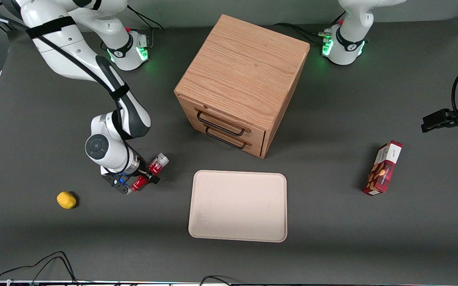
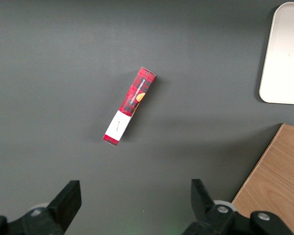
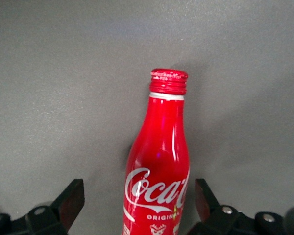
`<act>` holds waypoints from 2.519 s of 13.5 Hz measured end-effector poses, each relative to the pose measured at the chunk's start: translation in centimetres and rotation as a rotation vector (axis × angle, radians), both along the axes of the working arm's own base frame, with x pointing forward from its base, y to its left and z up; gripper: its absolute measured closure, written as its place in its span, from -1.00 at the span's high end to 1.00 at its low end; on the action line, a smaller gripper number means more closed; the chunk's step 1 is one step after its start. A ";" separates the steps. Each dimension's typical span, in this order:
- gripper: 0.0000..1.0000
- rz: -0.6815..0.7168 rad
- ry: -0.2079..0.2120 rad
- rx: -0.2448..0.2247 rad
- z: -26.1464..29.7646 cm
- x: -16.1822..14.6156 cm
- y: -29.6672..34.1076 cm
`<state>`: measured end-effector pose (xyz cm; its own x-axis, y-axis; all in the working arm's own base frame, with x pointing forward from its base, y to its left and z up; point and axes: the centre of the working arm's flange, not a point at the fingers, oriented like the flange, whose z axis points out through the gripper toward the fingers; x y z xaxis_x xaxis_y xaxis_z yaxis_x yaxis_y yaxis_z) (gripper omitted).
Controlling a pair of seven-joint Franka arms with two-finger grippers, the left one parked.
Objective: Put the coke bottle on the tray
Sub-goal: 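Close the right gripper around the bottle's body, then lift the bottle and carry it over the cream tray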
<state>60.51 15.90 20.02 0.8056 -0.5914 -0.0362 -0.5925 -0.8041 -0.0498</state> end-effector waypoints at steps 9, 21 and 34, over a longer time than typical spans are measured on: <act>0.28 -0.011 0.004 -0.007 -0.8 -0.5 0.1; 0.12 -0.011 0.005 -0.022 10.2 2.1 -0.5; 0.12 0.123 -0.097 -0.038 35.1 6.3 5.6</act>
<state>66.85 21.53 55.11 0.8708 -0.4872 0.0659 -0.4829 -0.8728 -0.0703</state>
